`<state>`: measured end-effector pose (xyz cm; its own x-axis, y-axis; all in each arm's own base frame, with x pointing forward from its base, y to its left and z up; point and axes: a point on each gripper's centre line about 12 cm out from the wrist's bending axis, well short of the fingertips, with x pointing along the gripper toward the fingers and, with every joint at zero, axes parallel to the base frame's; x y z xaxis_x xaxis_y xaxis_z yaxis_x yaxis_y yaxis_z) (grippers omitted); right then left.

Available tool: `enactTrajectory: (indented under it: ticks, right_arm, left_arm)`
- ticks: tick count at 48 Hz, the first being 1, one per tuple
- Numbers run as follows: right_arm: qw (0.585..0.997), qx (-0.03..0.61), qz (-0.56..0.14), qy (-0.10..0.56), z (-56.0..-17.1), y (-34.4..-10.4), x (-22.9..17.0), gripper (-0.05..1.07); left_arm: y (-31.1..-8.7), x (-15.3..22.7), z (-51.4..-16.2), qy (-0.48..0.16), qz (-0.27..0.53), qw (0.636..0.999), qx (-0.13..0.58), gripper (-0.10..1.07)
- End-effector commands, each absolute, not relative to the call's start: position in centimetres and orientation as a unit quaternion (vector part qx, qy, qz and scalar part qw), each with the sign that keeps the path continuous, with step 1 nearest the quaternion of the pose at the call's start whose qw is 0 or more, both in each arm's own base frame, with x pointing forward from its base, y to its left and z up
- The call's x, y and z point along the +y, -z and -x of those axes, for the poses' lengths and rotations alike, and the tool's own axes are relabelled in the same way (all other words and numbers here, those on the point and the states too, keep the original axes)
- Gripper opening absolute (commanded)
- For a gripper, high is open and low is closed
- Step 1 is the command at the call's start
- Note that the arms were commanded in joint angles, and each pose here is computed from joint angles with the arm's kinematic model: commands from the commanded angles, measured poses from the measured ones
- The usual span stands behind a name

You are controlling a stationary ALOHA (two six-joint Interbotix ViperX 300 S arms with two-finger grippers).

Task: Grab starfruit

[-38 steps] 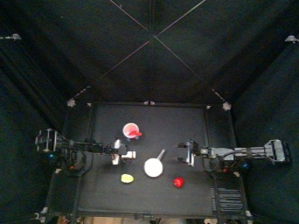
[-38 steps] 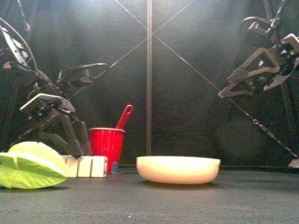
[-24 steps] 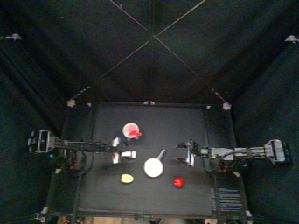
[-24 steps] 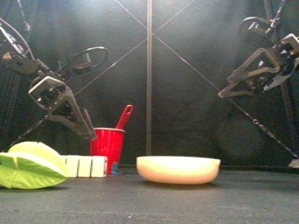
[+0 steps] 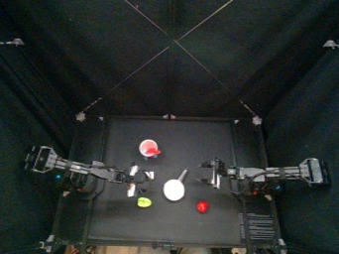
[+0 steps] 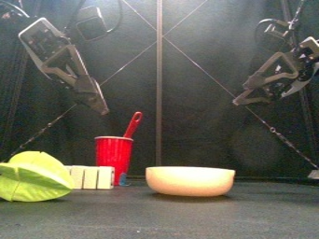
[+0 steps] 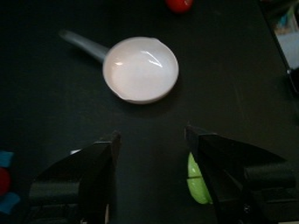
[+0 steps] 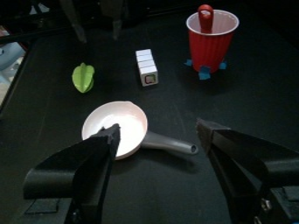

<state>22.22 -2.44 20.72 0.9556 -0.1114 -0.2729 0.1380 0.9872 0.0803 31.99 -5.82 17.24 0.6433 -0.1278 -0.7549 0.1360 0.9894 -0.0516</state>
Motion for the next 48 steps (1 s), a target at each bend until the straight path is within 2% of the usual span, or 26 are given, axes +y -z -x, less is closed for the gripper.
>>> enactTrajectory:
  ticks: [1,6,12,29,48]
  right_arm:
    - [0.989,0.125,-0.05,0.065,-22.4,-21.3,-2.5,0.99]
    - [0.989,0.125,-0.05,0.065,-22.4,-21.3,-2.5,0.99]
    - [0.989,0.127,-0.05,0.064,-22.4,-21.2,-2.5,0.99]
    - [0.989,0.126,-0.05,0.064,-22.4,-21.2,-2.5,1.0]
    - [0.989,0.127,-0.05,0.065,-22.5,-21.2,-2.5,0.99]
  left_arm:
    - [-16.8,-7.0,-33.8,0.079,-0.001,0.881,0.466,0.93]
    - [-15.4,-8.2,-34.6,0.086,-0.002,0.85,0.52,0.93]
    - [-14.8,-9.1,-35.2,0.088,0.002,0.828,0.554,0.93]
    - [-13.7,-9.3,-34.0,0.038,0.031,0.815,0.578,0.93]
    - [-12.9,-10.0,-33.7,0.038,0.035,0.807,0.588,0.93]
